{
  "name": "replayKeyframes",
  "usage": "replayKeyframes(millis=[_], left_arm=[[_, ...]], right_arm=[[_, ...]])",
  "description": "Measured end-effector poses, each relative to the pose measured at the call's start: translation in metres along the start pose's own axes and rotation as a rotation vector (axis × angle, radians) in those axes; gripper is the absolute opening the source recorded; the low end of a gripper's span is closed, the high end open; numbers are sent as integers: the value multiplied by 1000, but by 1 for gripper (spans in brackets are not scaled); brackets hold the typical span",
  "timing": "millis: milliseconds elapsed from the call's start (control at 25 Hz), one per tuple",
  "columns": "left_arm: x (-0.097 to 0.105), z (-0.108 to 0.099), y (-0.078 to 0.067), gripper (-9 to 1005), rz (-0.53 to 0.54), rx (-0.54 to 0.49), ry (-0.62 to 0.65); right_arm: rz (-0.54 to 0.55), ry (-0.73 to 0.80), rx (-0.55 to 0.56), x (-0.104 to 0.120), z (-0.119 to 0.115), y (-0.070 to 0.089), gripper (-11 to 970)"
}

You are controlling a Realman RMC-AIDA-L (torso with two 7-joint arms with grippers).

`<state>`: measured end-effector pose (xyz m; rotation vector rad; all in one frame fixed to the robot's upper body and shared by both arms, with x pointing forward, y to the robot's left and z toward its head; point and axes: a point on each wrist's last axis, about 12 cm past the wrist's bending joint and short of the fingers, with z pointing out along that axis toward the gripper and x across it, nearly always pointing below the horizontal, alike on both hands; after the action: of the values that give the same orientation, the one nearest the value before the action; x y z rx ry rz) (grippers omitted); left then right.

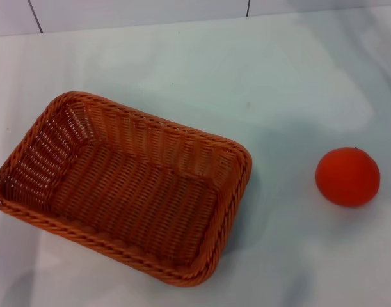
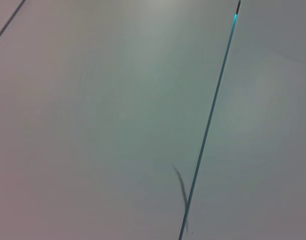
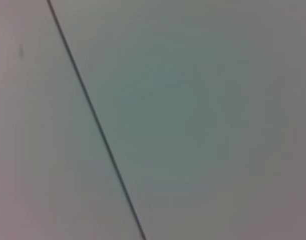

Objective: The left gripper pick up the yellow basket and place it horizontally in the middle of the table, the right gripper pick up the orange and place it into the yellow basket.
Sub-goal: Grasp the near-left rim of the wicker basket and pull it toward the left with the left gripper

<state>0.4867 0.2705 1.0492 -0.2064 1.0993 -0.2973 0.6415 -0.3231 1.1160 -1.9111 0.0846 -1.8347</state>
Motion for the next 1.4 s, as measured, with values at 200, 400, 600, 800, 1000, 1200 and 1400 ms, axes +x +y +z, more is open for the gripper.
replayKeyframes(millis=[200, 400, 600, 800, 1000, 1200, 1400], left_arm=[[-2, -2, 3, 920, -3, -9, -5], [-11, -4, 21, 921, -25, -19, -16], [-39, 18, 61, 912, -175, 194, 123], [-74, 54, 85, 900, -278, 424, 441], [-97, 83, 86, 860, -236, 521, 838], [-107, 105, 74, 851, -94, 507, 1198], [-113, 118, 55, 842, 11, 476, 1341]], right_arm=[[31, 10, -62, -3, -3, 6, 945], [56, 4, -106, -9, -7, 12, 945], [80, 9, -133, -12, -12, 16, 945], [94, 15, -154, -13, -18, 21, 945], [115, 24, -176, -16, -23, 24, 945], [120, 25, -196, -18, -25, 26, 944], [125, 16, -221, -19, -22, 27, 944]])
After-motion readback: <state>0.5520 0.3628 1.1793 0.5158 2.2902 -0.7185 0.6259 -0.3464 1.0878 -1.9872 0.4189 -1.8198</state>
